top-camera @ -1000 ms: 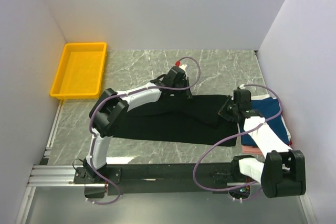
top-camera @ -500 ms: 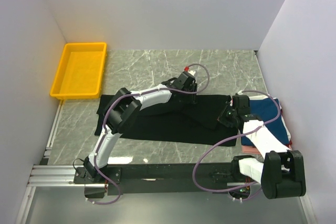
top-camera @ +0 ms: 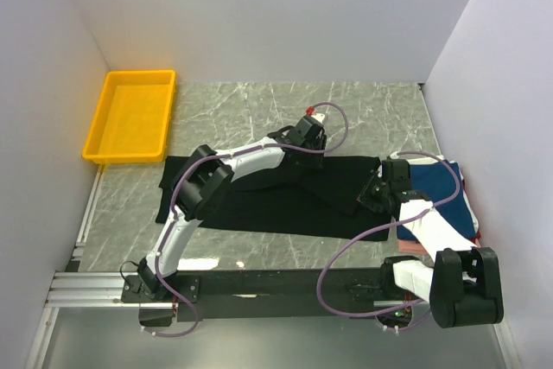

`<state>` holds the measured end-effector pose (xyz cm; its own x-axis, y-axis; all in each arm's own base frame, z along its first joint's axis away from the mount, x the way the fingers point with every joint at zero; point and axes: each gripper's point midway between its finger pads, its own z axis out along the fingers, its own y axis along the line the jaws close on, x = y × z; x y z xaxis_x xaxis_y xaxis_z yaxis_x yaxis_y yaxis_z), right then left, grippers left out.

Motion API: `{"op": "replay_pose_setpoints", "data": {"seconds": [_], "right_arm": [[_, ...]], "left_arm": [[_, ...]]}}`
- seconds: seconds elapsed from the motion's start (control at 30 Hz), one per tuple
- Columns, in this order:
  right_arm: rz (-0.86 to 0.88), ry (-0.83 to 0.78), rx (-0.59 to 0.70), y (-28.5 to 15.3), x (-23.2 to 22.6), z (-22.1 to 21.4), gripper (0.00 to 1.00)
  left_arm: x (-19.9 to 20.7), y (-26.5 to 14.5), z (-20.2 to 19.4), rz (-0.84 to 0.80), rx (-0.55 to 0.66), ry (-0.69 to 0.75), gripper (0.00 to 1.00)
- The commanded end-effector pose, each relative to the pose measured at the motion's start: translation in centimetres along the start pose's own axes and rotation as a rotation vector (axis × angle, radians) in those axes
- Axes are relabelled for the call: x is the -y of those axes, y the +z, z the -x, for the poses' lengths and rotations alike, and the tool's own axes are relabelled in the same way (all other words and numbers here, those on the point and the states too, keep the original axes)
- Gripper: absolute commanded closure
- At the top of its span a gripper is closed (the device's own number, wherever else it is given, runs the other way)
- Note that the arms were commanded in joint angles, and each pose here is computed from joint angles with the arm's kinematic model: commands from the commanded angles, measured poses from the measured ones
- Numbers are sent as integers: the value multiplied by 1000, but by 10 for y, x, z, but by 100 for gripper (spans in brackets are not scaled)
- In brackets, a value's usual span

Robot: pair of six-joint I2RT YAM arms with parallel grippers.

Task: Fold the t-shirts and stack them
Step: Fold the tshirt

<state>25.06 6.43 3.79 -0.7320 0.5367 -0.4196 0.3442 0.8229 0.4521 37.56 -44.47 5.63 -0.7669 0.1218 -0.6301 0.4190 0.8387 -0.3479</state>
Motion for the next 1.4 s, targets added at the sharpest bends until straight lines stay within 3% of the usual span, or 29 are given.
{"op": "replay_pose_setpoints", "data": {"seconds": [0.0,0.4,0.6,0.7,0.87,1.2,1.37], "right_arm": [[27,0,30,-1,-3,4,95],[54,-13,28,-2,-8,4,95],[58,-16,31,-2,-9,5,95],[61,-18,35,-3,-9,5,95],[63,-16,41,-5,-11,7,95],[46,-25,98,-23,-13,20,94],[39,-23,110,-29,-13,21,95]], "left_arm": [[15,0,10,-42,22,36,59],[13,8,4,-22,1,41,60],[17,4,5,-27,3,44,66],[16,3,3,-24,-2,44,75],[10,-5,4,2,14,36,100],[28,-63,29,-73,119,-41,100],[26,-80,20,-87,121,-72,100]]}}
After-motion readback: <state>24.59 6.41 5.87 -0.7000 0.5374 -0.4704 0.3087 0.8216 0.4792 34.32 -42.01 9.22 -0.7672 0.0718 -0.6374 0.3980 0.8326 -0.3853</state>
